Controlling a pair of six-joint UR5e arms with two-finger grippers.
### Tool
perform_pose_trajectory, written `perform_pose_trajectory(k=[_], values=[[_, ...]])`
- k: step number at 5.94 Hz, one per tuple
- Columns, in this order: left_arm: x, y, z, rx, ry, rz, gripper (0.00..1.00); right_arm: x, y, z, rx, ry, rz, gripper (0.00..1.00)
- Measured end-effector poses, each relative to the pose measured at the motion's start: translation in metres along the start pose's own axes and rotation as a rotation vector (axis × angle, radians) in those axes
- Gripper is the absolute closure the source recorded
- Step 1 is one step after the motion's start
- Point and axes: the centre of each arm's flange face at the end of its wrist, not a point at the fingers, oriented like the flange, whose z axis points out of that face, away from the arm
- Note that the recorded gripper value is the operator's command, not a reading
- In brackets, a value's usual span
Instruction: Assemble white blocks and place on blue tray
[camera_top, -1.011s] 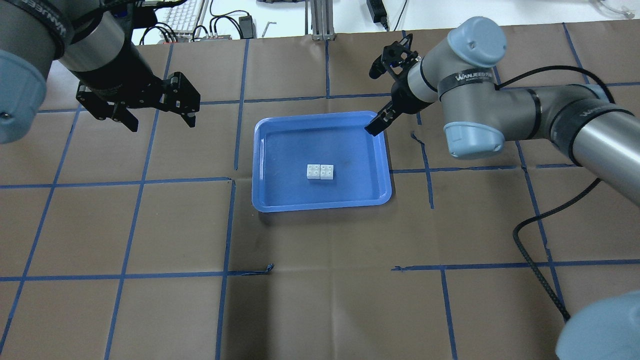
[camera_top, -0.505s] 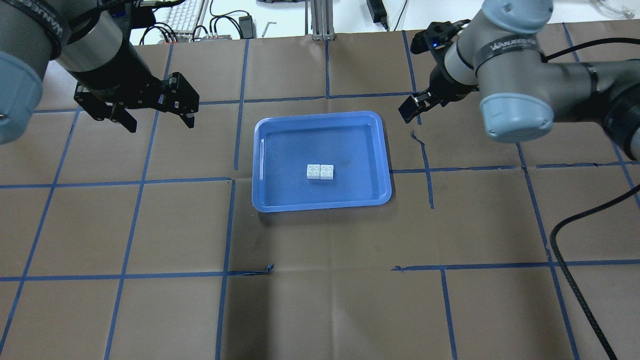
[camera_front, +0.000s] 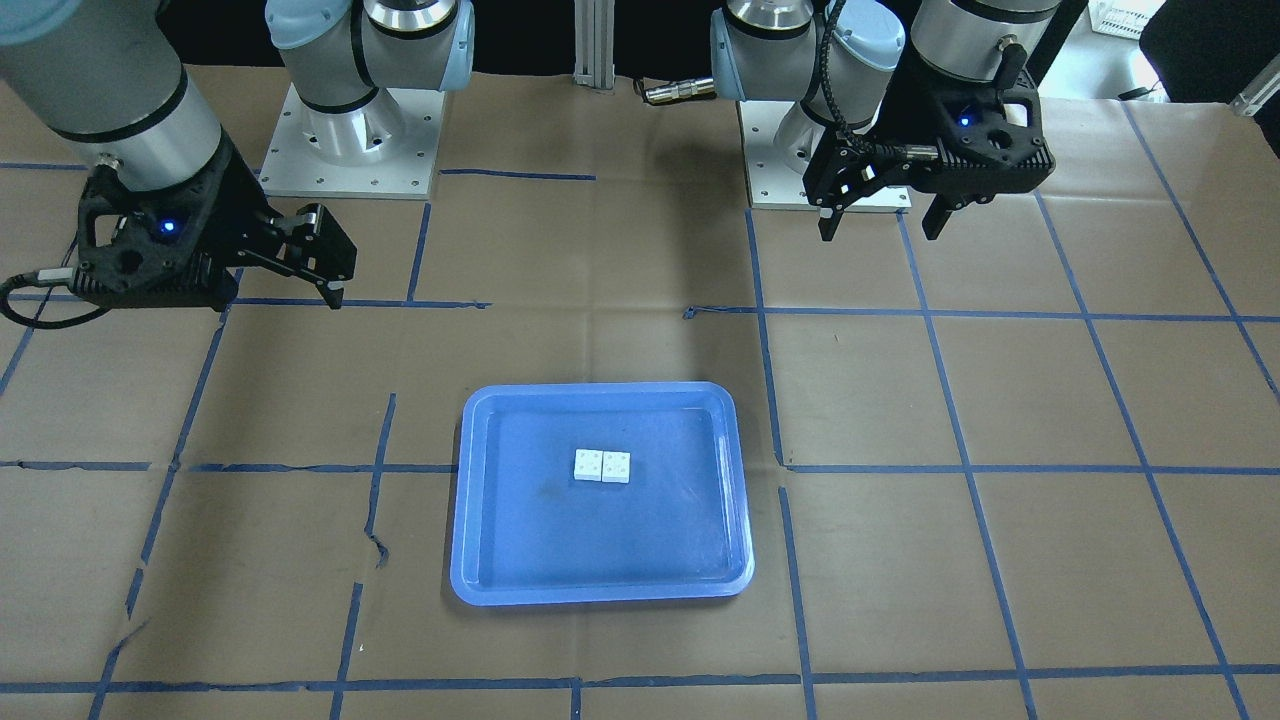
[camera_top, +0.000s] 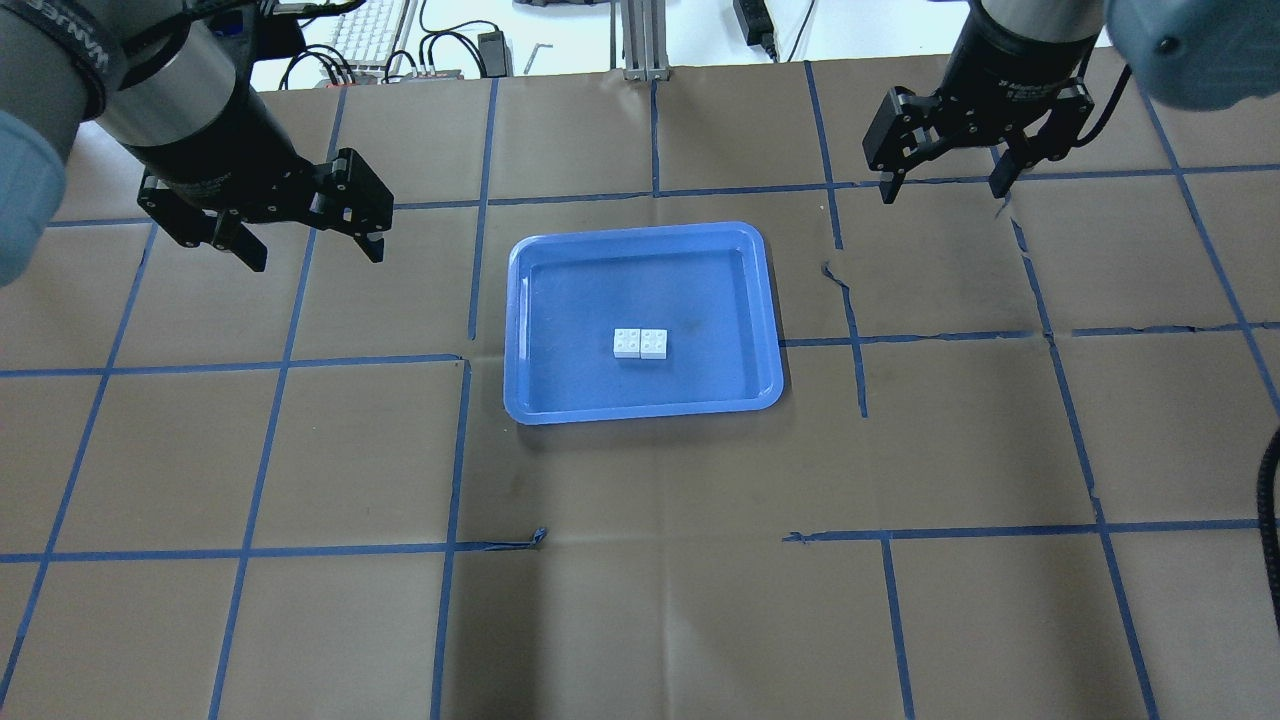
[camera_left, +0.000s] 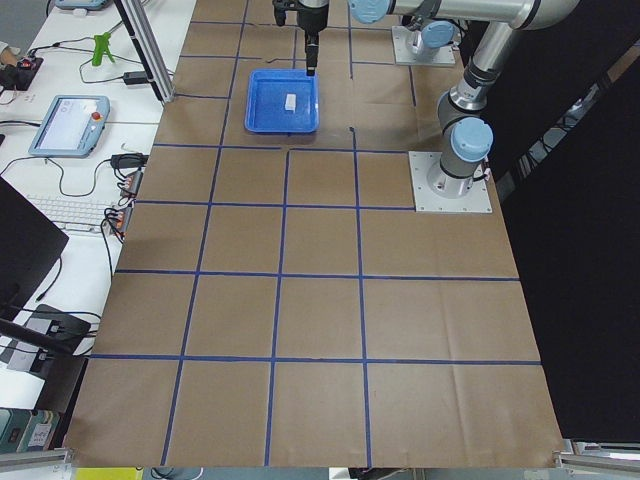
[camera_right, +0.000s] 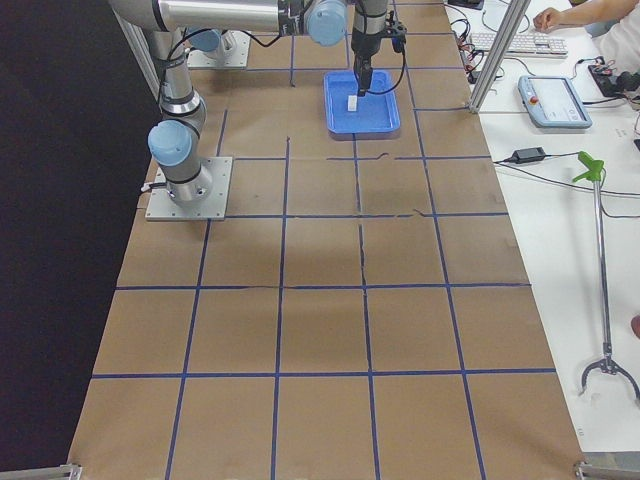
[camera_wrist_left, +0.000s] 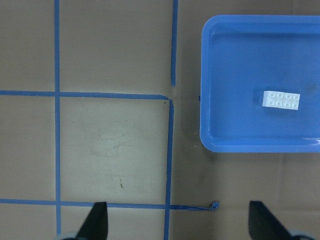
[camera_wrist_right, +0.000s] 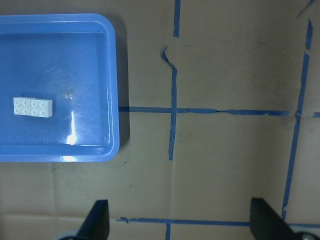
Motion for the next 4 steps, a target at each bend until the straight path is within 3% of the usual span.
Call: perform_pose_trajectory(k=[4], values=[[-0.0003,0.0038,-0.0022,-0.011,-0.002,0.000,0.01,-0.0180,0.0072,-0.0090,-0.029,0.014,0.024,0.00]])
